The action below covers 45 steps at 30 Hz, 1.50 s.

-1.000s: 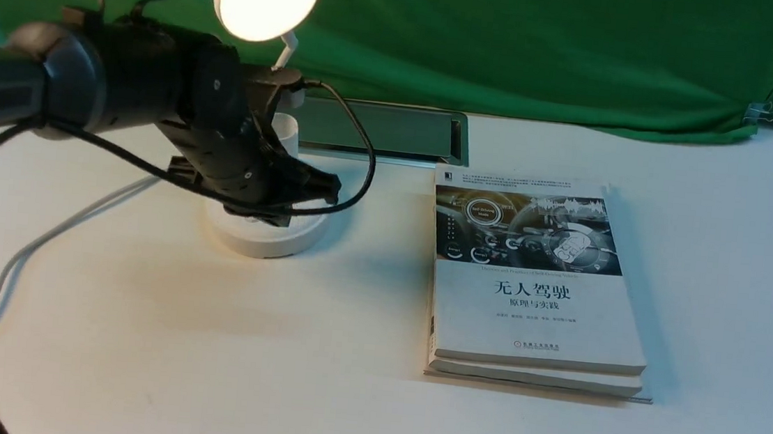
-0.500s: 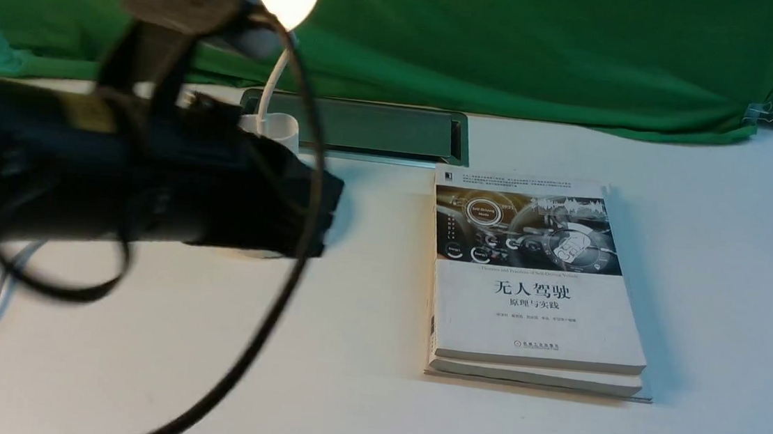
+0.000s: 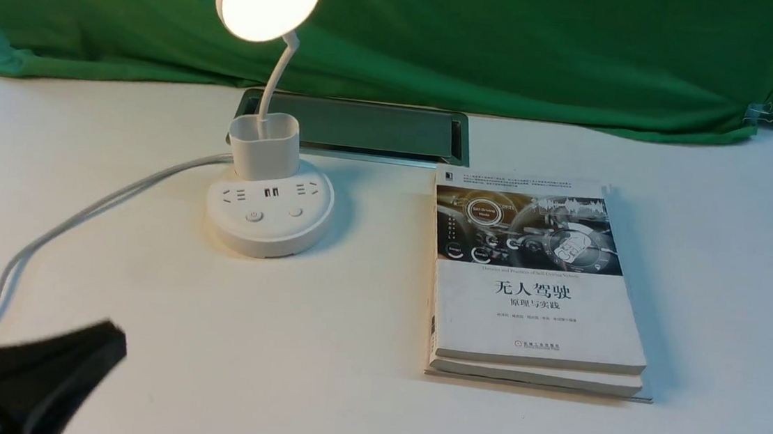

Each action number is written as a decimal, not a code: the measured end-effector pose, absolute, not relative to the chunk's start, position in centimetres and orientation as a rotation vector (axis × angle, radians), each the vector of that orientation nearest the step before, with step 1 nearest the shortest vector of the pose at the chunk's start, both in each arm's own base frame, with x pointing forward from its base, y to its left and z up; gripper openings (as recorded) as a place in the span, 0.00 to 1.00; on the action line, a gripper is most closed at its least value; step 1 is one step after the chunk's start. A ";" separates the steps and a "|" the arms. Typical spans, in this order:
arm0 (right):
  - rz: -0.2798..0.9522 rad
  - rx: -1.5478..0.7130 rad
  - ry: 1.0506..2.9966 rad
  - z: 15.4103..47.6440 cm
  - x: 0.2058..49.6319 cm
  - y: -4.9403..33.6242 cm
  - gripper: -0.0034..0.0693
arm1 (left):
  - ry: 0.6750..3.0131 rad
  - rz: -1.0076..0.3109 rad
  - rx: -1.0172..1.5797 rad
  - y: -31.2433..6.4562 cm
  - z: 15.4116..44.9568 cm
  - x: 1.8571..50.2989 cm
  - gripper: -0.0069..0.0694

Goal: Turn on the desk lamp on the white desktop with your hand.

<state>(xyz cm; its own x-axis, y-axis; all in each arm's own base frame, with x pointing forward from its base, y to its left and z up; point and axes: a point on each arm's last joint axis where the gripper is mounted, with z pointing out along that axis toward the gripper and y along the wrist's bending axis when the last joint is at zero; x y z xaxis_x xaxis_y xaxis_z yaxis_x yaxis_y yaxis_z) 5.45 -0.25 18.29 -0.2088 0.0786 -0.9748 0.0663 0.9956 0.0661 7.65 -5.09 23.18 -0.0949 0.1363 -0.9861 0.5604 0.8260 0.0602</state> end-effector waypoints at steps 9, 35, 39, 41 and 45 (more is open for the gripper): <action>0.011 0.107 1.781 18.3 5.5 -0.3 0.38 | 1.782 -0.376 0.574 -4.6 18.5 7.0 0.12; 0.011 0.106 1.782 18.3 5.5 -0.3 0.38 | 1.718 -0.211 0.049 -1.0 19.1 5.5 0.12; 0.011 0.107 1.784 18.3 5.4 -0.3 0.38 | 1.750 -0.213 0.047 -1.0 18.8 5.4 0.12; 0.011 0.107 1.784 18.3 5.4 -0.3 0.38 | 1.756 -0.213 0.045 -1.0 18.8 5.4 0.12; 0.011 0.107 1.784 18.3 5.4 -0.3 0.38 | 1.755 -0.213 0.045 -1.0 18.8 5.4 0.12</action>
